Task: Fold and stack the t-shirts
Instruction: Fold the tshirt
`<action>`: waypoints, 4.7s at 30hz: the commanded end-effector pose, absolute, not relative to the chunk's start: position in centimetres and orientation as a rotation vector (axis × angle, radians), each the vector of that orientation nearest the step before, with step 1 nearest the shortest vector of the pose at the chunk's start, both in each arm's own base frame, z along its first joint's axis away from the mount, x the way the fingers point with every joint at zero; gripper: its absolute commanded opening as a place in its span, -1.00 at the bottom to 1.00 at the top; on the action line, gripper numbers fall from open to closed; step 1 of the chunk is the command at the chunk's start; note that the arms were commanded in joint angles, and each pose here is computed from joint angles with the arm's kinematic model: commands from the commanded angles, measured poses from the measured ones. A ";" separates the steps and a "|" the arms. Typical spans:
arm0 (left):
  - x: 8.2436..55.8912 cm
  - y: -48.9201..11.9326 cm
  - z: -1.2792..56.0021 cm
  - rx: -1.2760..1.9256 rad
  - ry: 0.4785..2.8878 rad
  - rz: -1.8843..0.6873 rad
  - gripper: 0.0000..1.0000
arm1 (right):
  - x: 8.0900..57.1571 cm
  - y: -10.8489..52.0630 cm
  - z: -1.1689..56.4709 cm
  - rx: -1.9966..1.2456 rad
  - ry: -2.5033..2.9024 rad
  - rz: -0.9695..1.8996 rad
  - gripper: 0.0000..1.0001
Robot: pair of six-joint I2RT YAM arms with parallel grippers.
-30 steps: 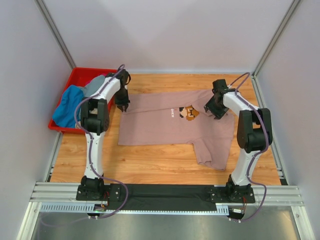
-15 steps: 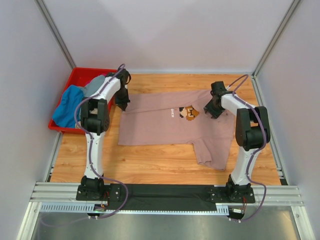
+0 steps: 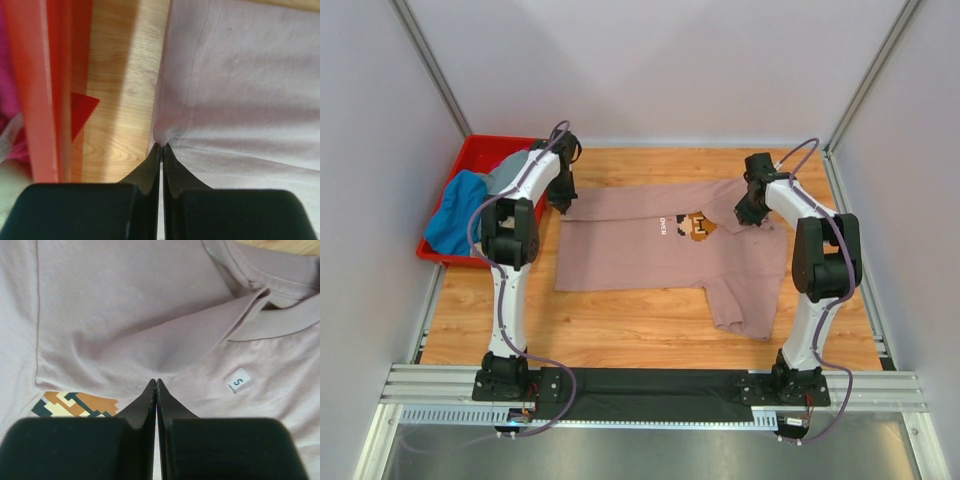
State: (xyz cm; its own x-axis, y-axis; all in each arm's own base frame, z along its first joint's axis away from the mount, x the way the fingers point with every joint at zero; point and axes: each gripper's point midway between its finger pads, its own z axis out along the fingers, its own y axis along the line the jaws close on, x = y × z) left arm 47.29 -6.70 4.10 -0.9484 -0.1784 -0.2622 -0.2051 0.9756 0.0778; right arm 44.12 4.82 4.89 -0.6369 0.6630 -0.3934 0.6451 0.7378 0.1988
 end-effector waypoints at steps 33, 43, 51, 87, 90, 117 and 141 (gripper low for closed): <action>46.7 -6.0 3.4 -0.321 2.883 0.218 -1.00 | 45.6 5.3 1.7 1.038 2.495 0.134 -0.43; 46.8 -5.9 3.4 -0.340 2.874 0.229 -1.00 | 45.5 3.9 3.4 0.976 2.526 0.057 -0.99; 46.5 -5.4 3.3 -0.339 2.878 0.272 -1.00 | 46.1 4.2 5.4 0.880 2.576 0.082 -0.80; 46.8 -5.4 5.6 -0.342 2.840 0.260 -0.43 | 41.8 6.2 6.5 0.923 2.704 0.289 -0.85; 47.3 -5.7 7.4 -0.356 2.811 0.227 -0.38 | 41.7 6.3 7.0 0.908 2.699 0.307 -0.82; 44.2 -24.2 14.5 -0.191 2.645 -0.658 -0.18 | 41.3 4.5 9.8 1.113 2.538 0.316 -0.26; 55.5 -23.9 6.6 -0.453 2.530 -0.739 -0.14 | 54.3 -5.4 7.0 0.511 2.404 0.530 0.01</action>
State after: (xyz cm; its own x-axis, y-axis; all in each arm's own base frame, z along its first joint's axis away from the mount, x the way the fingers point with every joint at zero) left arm 53.20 -23.85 4.73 -0.8713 -0.3926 -0.2943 -0.1920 0.8248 -0.5319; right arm 52.19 -4.80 7.13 -0.7348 0.5273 -0.4266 0.3156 0.8226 0.4730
